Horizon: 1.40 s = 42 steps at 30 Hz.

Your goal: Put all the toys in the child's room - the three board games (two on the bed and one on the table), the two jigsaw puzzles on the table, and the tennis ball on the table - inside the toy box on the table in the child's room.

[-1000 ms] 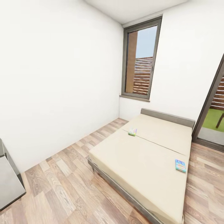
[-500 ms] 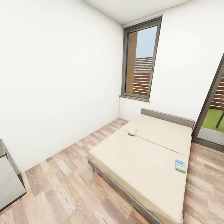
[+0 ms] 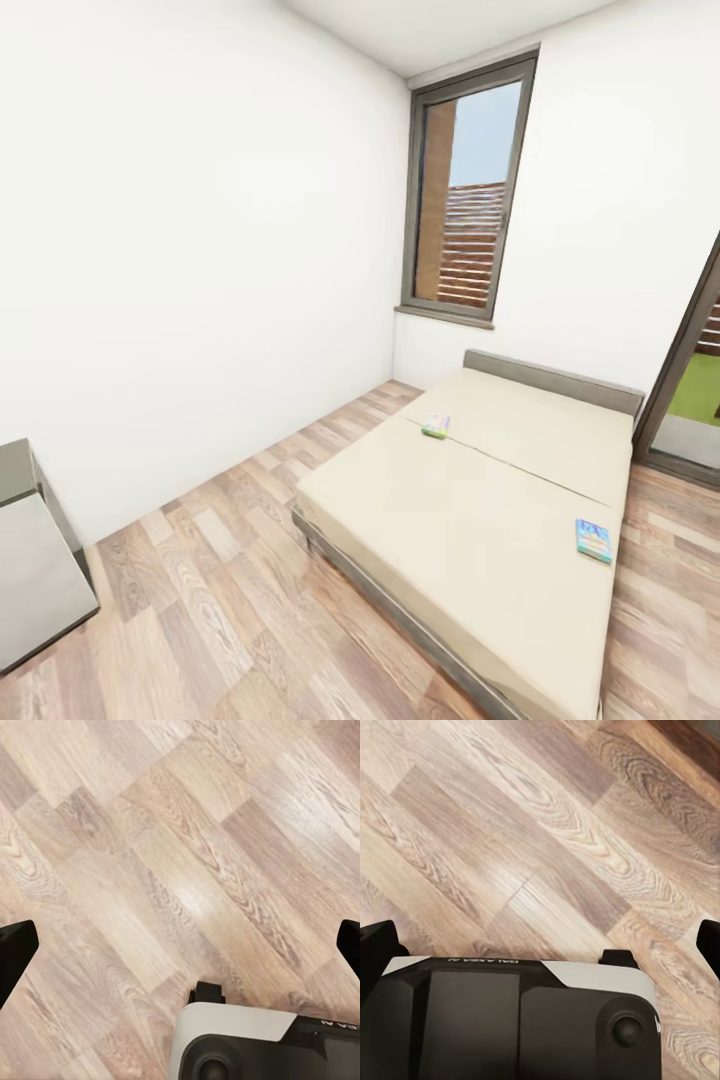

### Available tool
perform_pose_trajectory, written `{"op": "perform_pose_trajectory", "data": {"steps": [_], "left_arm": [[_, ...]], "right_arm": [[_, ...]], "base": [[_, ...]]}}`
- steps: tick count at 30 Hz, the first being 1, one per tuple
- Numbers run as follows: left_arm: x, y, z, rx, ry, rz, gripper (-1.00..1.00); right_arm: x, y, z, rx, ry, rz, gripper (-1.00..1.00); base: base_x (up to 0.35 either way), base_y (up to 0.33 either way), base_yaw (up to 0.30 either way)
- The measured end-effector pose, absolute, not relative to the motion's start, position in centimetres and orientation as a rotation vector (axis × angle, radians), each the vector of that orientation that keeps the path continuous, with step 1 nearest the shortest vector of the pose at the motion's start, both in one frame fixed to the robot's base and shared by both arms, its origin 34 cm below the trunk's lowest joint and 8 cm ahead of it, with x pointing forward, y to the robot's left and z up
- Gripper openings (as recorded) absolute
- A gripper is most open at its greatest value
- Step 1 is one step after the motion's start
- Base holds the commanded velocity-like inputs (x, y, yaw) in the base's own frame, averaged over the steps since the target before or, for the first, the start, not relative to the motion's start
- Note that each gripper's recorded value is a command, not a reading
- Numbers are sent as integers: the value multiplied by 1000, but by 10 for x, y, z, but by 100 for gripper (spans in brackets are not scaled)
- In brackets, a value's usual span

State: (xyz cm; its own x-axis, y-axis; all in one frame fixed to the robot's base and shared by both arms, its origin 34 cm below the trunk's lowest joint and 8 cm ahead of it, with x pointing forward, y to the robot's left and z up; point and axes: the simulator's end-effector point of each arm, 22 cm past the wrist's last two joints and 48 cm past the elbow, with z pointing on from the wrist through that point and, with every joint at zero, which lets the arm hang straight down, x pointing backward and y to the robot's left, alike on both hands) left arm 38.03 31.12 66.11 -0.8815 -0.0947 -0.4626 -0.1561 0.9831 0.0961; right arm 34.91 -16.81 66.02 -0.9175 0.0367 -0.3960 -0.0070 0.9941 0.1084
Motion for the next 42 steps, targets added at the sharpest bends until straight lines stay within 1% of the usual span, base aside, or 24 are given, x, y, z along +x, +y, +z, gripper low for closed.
{"op": "perform_pose_trajectory", "data": {"steps": [5,13,24,32,42], "left_arm": [[385,312,664,-182,2626,180,100],[388,312,665,-180,2614,179,100],[388,311,666,-176,2612,179,100],[388,311,666,-175,2612,179,100],[388,311,666,-174,2612,179,100]], "right_arm": [[349,-168,660,20,2729,150,100],[349,-169,660,21,2730,144,100],[349,-170,660,23,2729,136,100],[349,-171,660,25,2727,136,100],[353,-172,662,22,2707,133,100]], "base": [[-73,0,276],[-219,0,290],[-31,-18,276],[-1,-204,58],[0,-39,5]]}}
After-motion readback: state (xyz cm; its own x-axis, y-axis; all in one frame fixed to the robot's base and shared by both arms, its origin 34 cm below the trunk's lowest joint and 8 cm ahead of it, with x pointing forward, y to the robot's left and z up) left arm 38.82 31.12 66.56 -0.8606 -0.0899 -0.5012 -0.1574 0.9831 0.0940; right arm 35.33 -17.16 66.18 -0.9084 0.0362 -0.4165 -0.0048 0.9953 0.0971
